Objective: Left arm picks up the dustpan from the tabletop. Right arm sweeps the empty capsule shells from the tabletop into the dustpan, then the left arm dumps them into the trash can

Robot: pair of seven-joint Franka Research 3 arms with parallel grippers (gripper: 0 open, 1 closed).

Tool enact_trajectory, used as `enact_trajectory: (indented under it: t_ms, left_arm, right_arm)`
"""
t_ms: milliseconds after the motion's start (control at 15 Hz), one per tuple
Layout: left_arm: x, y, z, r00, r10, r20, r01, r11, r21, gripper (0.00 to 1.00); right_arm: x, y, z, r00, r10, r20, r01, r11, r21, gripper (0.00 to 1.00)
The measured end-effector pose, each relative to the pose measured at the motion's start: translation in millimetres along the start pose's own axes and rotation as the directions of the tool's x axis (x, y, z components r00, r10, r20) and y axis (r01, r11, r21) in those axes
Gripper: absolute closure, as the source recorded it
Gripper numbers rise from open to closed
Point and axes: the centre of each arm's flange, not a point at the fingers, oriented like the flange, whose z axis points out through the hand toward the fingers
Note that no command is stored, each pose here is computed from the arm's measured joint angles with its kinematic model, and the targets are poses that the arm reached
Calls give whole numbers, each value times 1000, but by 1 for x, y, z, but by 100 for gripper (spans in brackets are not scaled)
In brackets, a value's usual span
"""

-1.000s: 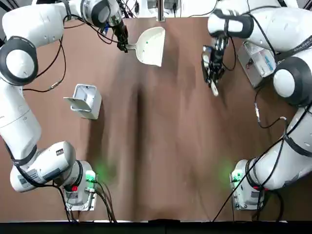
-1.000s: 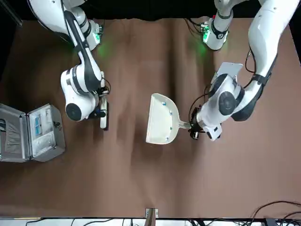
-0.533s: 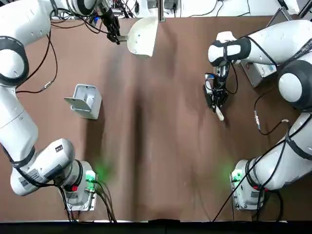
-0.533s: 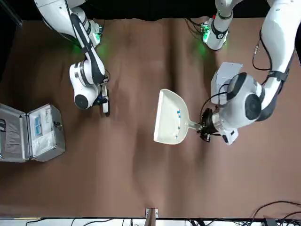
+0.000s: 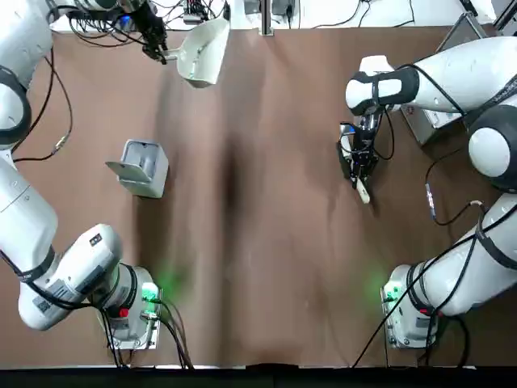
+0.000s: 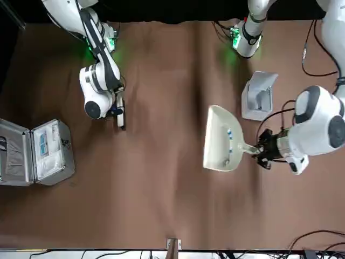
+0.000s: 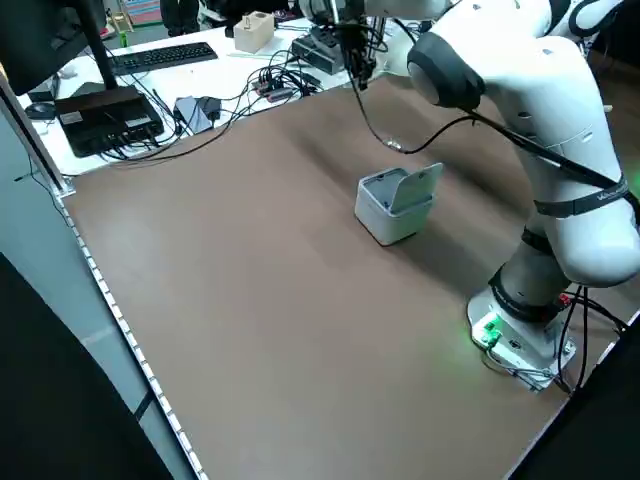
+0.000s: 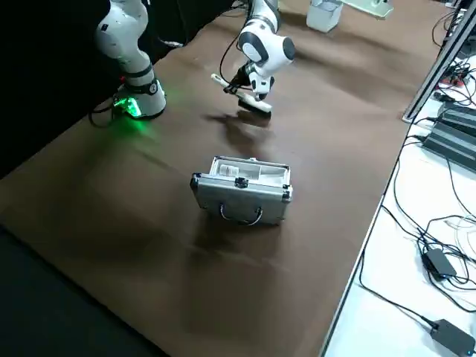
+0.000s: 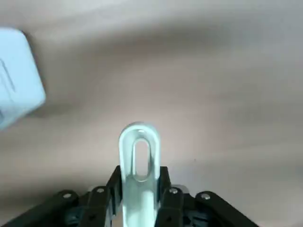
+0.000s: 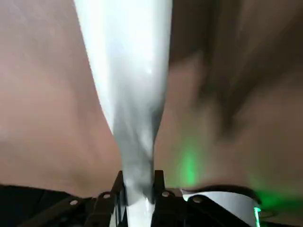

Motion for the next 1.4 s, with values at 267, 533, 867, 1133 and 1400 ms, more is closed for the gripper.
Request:
enact_trajectory:
  t_ms: [267, 533, 867, 1133, 1400]
  left_arm:
    - [47, -11, -22, 1000, 24, -2, -24, 999, 33, 66]
    - [114, -30, -55, 996, 90, -2, -89, 996, 23, 66]
    - [173, -59, -84, 991, 133, 4, -133, 991, 0, 66]
    - [185, -70, -100, 987, 159, -22, -159, 987, -6, 66]
    - [203, -75, -111, 985, 145, -92, -151, 987, -62, 66]
  right_arm:
    - [1, -22, 3, 998, 54, -45, -55, 998, -18, 74]
    - [2, -32, 14, 996, 71, -46, -73, 997, -34, 74]
    - [12, -29, 29, 996, 83, -30, -85, 996, -41, 74]
    - [14, -29, 33, 996, 86, -23, -87, 995, -41, 73]
    - [14, -31, 34, 996, 84, -16, -84, 996, -43, 50]
